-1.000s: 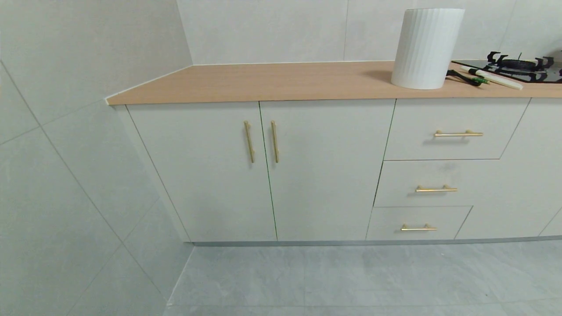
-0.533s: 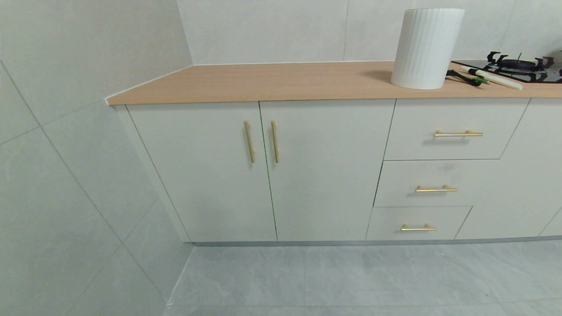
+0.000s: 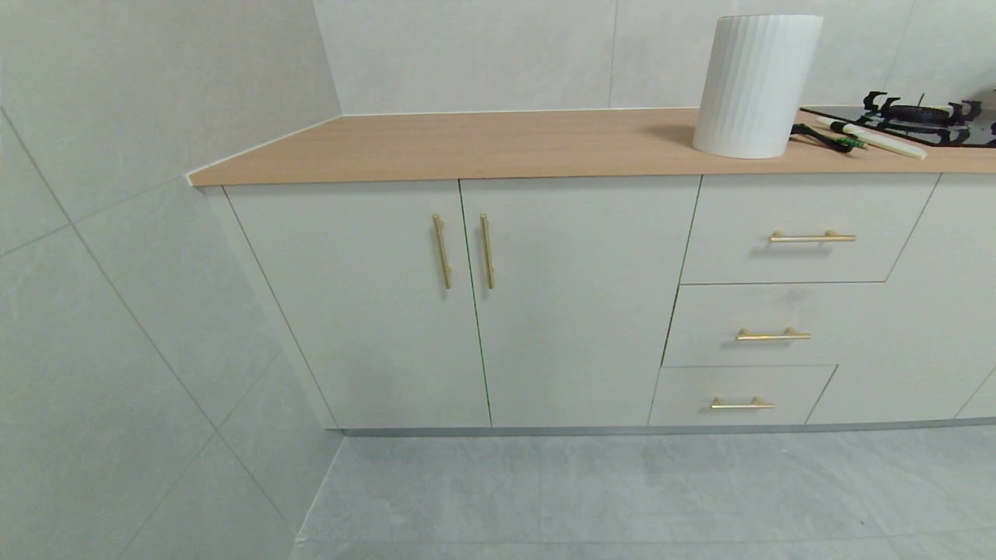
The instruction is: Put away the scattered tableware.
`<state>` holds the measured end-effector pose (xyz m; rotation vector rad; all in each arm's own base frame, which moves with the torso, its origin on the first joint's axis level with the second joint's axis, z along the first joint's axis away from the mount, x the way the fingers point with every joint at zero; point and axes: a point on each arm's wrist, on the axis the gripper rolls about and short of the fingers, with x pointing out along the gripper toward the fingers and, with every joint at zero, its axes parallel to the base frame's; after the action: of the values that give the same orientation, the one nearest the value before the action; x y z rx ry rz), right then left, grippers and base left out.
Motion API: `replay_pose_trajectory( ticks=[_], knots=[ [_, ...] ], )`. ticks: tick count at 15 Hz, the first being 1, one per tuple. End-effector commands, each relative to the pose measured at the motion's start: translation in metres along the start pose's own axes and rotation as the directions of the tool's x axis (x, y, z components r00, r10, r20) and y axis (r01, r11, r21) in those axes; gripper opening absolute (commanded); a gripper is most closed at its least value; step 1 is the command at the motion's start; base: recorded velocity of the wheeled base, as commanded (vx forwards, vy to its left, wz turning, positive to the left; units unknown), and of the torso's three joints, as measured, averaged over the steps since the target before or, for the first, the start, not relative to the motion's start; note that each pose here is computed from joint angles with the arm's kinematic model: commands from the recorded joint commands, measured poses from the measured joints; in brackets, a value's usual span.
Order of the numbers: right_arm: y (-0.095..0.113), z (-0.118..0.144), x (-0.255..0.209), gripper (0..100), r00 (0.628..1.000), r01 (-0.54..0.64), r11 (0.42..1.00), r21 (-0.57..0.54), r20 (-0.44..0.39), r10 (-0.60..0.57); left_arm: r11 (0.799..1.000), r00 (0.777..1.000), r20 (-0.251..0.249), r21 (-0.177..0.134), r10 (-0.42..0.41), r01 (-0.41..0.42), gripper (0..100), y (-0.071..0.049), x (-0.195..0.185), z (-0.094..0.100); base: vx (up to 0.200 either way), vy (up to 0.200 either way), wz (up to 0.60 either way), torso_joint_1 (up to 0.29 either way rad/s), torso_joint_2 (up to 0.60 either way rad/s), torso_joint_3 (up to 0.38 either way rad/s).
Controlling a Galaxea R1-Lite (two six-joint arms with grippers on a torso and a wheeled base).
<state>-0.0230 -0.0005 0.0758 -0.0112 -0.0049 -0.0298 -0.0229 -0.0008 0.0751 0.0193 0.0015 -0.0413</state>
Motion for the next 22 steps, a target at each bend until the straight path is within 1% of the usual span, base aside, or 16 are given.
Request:
replay_pose_trajectory(
  ticks=[1, 6, 17, 21, 22],
  knots=[
    [0.0000, 0.0001, 0.0003, 100, 1.000, -0.001, 1.000, -0.001, -0.004, 0.001, 1.000, 1.000, -0.001, 0.002, 0.001, -0.001, 100, 0.0000, 0.0001, 0.0000, 0.000, 0.000, 0.00, 0.000, 0.00, 0.000],
    [0.0000, 0.0001, 0.0003, 100, 1.000, -0.001, 1.000, -0.004, -0.004, 0.001, 1.000, 1.000, -0.001, 0.005, 0.001, -0.001, 100, 0.0000, 0.0001, 0.0000, 0.000, 0.000, 0.00, 0.000, 0.00, 0.000],
    [0.0000, 0.0001, 0.0003, 100, 1.000, -0.001, 1.000, -0.003, -0.004, 0.001, 1.000, 1.000, -0.001, 0.005, 0.000, 0.000, 100, 0.0000, 0.0001, 0.0000, 0.000, -0.200, 0.00, 0.003, 0.00, 0.001],
    [0.0000, 0.0001, 0.0003, 100, 1.000, -0.001, 1.000, -0.003, -0.004, 0.001, 1.000, 1.000, -0.001, -0.001, 0.000, 0.000, 100, 0.0000, 0.0001, 0.0000, 0.000, -0.200, 0.00, 0.001, 0.00, 0.000],
    [0.0000, 0.0001, 0.0003, 100, 1.000, -0.001, 1.000, -0.003, -0.004, 0.001, 1.000, 1.000, -0.001, -0.003, 0.001, -0.001, 100, 0.0000, 0.0001, 0.0000, 0.000, 0.000, 0.00, 0.000, 0.00, 0.000]
  ],
)
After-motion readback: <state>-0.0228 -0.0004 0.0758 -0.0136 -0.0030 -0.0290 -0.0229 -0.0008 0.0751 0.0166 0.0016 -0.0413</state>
